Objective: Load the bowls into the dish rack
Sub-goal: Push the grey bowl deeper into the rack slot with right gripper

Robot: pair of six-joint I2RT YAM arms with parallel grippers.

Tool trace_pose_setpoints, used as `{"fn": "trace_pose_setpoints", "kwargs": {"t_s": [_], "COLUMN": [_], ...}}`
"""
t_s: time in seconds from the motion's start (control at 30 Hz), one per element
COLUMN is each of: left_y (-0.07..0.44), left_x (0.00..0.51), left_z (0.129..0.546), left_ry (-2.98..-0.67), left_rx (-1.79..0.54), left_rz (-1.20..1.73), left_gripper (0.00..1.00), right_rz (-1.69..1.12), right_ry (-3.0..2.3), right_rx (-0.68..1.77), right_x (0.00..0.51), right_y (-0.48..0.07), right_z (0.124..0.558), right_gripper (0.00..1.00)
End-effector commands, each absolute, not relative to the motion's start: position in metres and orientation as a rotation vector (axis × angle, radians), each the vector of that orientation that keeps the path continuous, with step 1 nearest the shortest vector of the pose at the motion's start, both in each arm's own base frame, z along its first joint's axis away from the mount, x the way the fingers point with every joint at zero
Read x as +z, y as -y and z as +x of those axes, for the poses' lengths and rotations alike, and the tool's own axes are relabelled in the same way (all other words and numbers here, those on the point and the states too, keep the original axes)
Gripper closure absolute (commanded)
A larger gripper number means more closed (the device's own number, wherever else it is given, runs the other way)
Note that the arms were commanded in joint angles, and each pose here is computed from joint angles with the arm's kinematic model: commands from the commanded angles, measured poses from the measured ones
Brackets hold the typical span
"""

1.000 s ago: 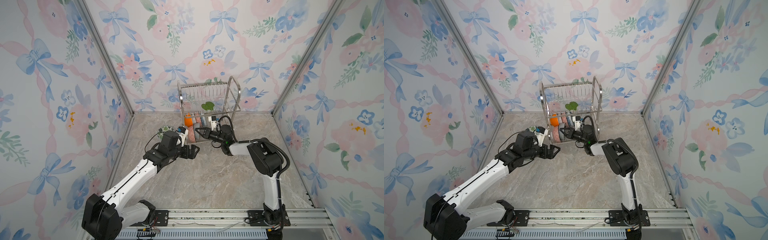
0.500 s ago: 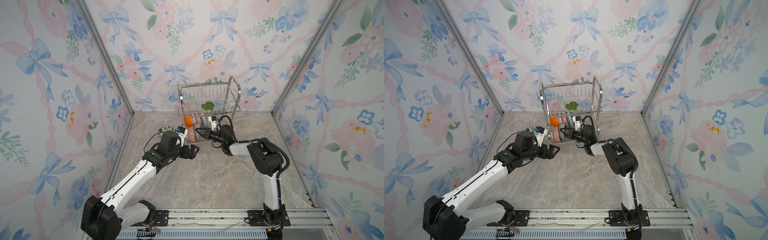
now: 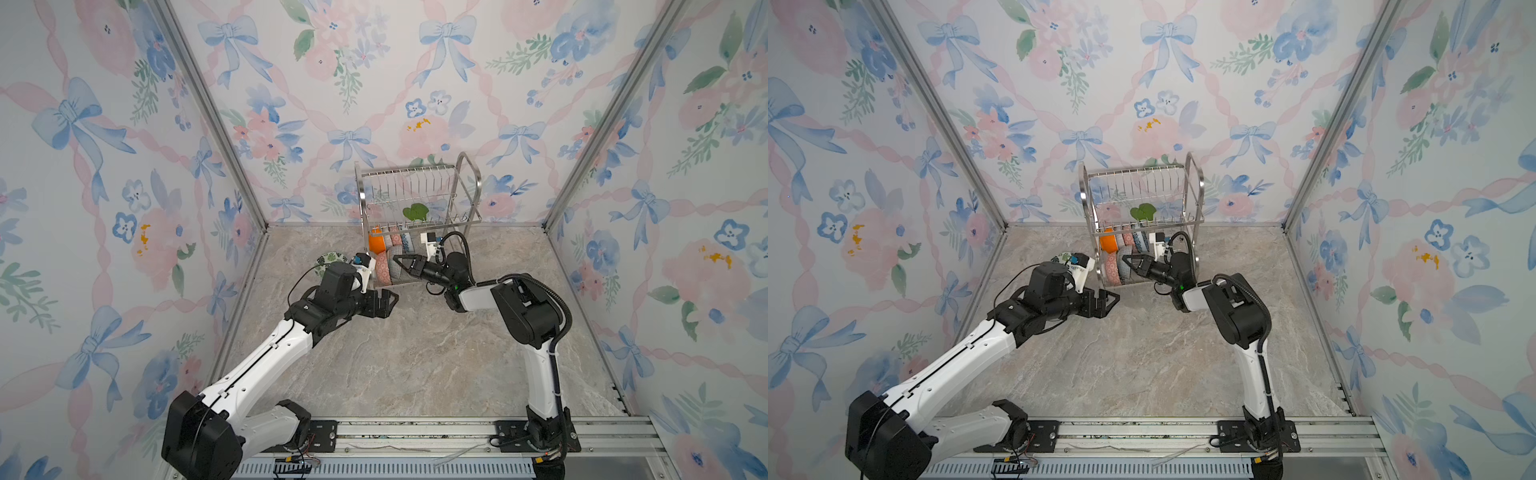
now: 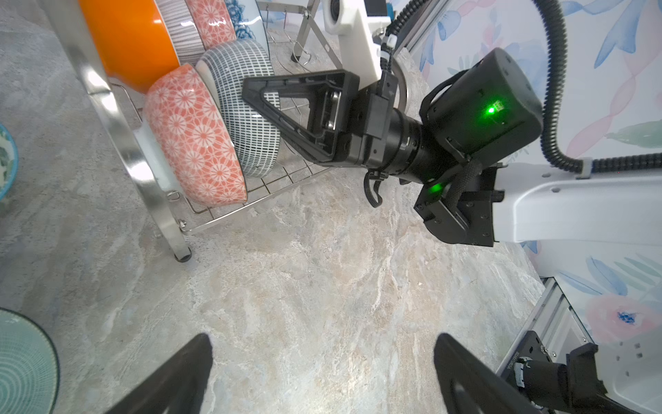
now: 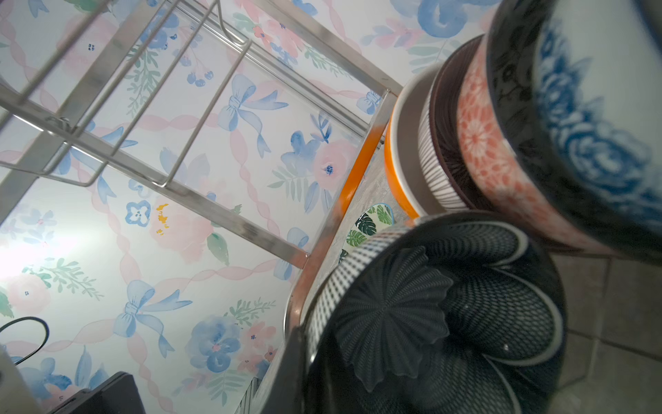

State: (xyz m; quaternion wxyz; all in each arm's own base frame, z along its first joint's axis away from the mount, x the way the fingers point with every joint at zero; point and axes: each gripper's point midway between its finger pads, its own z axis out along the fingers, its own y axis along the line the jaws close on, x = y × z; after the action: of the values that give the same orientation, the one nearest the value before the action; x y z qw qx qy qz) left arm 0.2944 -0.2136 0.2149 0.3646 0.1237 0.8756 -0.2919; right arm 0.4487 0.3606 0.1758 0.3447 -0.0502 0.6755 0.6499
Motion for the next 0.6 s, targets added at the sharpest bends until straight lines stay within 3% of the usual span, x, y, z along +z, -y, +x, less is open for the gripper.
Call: {"fn": "trace_pose_setpoints", "kwargs": {"t_s": [0.0, 0.57], "left_y": [0.209, 0.208], "left_x": [0.211, 0.212], "left_z": [0.293, 0.291], "left_ry": [-2.263, -2.257], "left_rx": [-0.733, -0.734], "left_rz": [0.32, 0.32], "left_gripper": [0.02, 0.02], "right_rz": [-0.177, -0.235], "right_ry": [-1.67, -1.854], "right_rx": [1.753, 1.58], "right_x": [0.19, 0.158], "right_y": [-0.361, -0.367], "right_z": [0.441, 0.443], "right_gripper": [1.0, 1.0]}}
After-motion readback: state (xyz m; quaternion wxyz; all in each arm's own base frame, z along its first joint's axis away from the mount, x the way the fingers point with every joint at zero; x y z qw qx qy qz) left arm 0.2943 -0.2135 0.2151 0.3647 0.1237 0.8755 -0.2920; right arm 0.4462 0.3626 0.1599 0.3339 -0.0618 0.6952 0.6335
